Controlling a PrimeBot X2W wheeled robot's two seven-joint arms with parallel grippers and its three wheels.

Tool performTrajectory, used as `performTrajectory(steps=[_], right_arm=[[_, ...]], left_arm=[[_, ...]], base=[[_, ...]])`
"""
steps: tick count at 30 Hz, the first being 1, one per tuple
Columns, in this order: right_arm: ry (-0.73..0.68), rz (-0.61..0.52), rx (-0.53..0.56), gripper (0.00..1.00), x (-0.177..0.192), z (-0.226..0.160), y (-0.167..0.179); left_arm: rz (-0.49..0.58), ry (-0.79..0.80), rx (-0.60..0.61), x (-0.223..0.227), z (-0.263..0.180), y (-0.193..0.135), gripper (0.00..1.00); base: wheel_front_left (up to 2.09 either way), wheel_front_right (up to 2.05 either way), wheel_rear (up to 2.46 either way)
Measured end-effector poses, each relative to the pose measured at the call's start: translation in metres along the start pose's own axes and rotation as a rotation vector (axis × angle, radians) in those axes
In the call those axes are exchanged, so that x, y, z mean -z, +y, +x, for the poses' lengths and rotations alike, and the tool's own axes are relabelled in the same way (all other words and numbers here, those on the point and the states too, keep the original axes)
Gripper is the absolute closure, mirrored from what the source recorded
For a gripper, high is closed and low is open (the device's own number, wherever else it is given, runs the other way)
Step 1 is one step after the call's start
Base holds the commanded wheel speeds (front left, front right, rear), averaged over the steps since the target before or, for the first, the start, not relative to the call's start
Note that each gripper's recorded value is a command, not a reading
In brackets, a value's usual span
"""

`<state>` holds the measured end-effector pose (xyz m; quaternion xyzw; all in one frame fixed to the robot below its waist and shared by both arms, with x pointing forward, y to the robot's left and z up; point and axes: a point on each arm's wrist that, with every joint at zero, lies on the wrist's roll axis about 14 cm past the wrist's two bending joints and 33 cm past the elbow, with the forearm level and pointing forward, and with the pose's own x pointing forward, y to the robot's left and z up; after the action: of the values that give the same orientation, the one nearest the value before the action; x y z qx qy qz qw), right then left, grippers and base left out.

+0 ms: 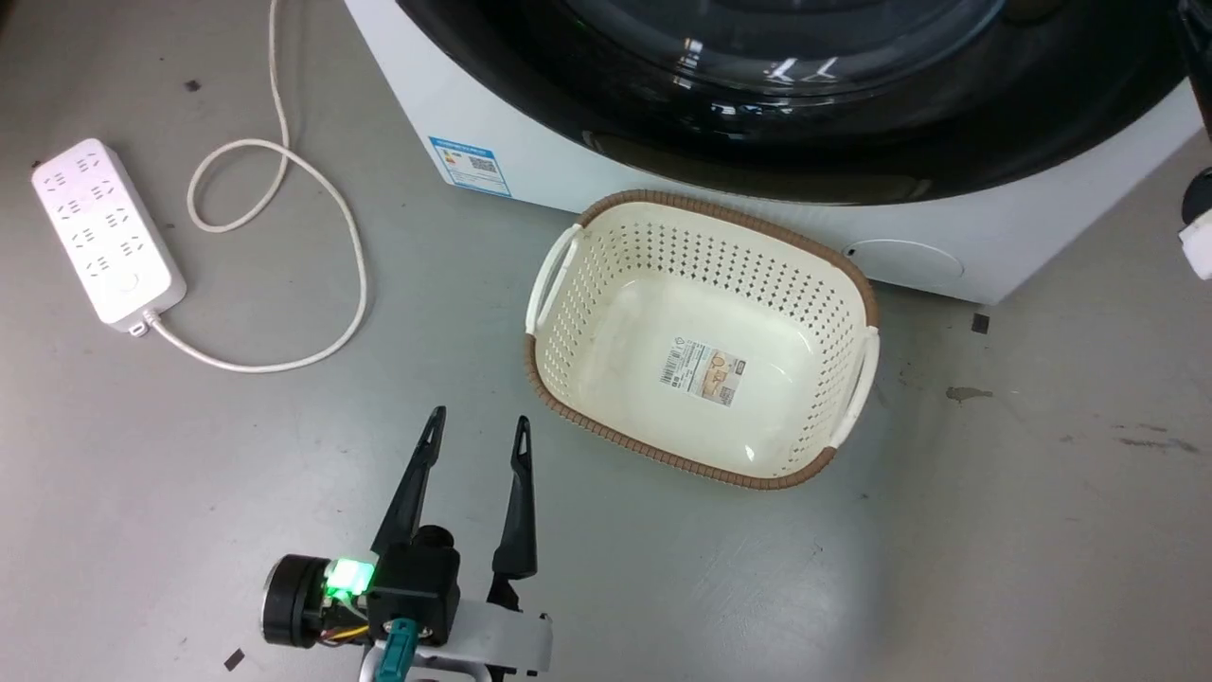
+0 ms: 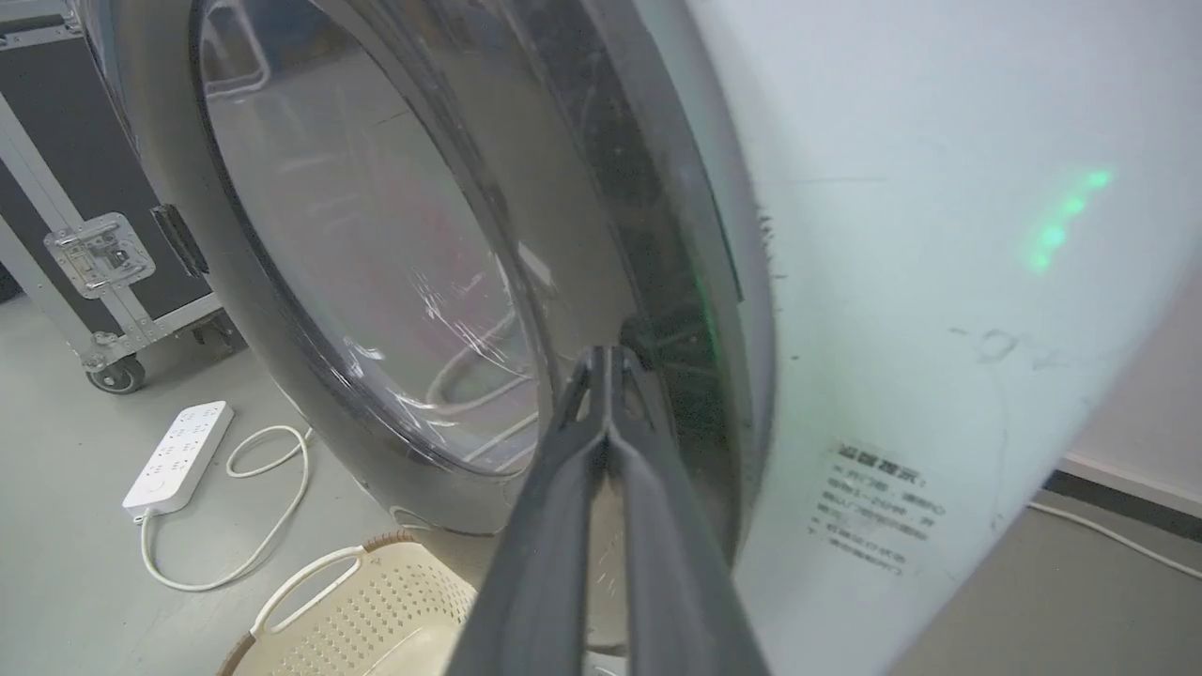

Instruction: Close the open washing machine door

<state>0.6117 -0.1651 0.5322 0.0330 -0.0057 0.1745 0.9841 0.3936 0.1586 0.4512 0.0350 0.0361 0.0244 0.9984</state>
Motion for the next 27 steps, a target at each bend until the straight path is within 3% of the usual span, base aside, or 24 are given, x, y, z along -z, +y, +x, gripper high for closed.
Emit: performTrajectory(steps=[9,14,15,16,24,27], right_arm=[[0.017,0.005,0.015,1.00,0.008,-0.002,-0.001],[-0.069,-0.002,0.022,1.00,-0.022,-0.018,0.001],[-0.069,-0.002,0.022,0.64,-0.022,-0.018,0.001],[-0.086,0.003,0.031,0.00,-0.028,-0.033,0.001],[-0.169,-0.055,0.063,0.00,-0.047,-0.099,0.015],[-0.213,-0.047,0.126,0.00,-0.051,-0.134,0.017]], left_arm=[[-0.009,-0.031,0.007,-0.009,0.007,-0.003,0.00],[-0.031,-0.069,0.000,-0.024,0.004,-0.001,0.00],[-0.031,-0.069,0.000,-0.024,0.004,-0.001,0.00],[-0.044,-0.089,-0.001,-0.031,0.002,0.001,0.00],[-0.082,-0.144,0.013,-0.051,-0.011,0.009,0.00],[-0.099,-0.167,0.027,-0.059,-0.016,0.009,0.00]], base=[[0.00,0.00,0.00],[0.00,0.00,0.00],[0.00,0.00,0.00],[0.00,0.00,0.00],[0.00,0.00,0.00],[0.00,0.00,0.00]])
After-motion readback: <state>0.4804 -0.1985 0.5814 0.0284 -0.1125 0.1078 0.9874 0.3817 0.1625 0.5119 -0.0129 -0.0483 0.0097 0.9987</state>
